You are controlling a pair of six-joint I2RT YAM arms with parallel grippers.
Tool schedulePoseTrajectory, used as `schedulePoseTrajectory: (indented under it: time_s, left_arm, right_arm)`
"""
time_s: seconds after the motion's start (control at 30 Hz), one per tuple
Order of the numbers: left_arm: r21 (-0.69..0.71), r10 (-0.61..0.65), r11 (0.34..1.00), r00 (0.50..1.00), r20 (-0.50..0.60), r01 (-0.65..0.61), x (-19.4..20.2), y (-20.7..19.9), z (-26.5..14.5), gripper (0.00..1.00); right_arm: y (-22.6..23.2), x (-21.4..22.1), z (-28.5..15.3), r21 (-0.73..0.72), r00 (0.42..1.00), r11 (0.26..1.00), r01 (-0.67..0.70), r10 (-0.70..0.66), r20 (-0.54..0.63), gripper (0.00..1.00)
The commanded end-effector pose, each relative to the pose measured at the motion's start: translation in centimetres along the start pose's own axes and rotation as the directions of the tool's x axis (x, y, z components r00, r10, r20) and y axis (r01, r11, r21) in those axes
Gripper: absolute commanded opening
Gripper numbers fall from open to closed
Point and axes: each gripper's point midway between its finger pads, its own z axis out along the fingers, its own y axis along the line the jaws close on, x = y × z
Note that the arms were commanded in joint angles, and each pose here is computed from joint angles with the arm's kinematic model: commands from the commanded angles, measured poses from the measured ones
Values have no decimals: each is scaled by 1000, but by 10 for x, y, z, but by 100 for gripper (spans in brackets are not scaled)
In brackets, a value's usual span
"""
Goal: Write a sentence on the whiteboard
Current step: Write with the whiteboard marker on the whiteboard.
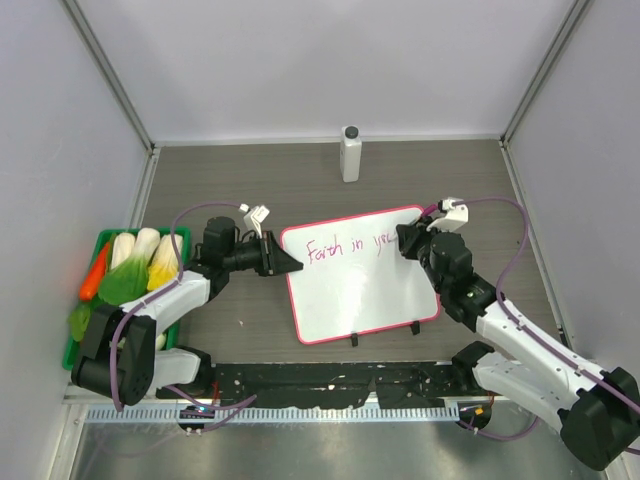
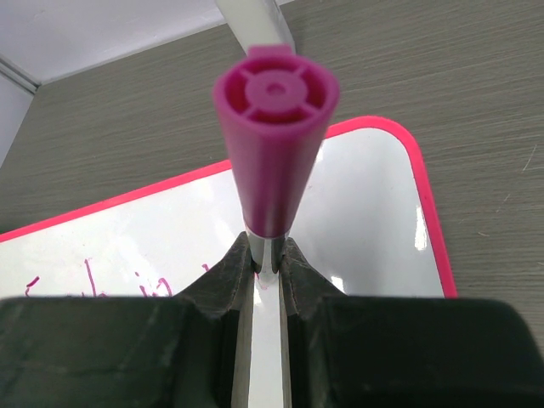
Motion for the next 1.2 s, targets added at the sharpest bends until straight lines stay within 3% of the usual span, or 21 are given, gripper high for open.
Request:
schedulePoseTrajectory:
  time_s: [0.0, 0.33, 0.9, 1.17]
  left_arm:
    - [-316, 125, 944, 990, 72, -97, -11, 74, -10, 0]
    - [-315, 123, 944, 990, 69, -95, -10, 74, -10, 0]
    - [-315, 125, 944, 990, 71, -97, -11, 74, -9, 0]
    - [-316, 125, 944, 990, 72, -97, -11, 74, -10, 0]
  right_arm:
    - [-3, -19, 6, 56, 999, 998, 9, -11, 42, 1]
    - [1, -32, 7, 57, 997, 998, 0, -4, 72, 1]
    - [-5, -4, -4, 28, 1000, 999, 19, -19, -5, 1]
    - [8, -26, -6, -11, 999, 1000, -10, 10, 46, 1]
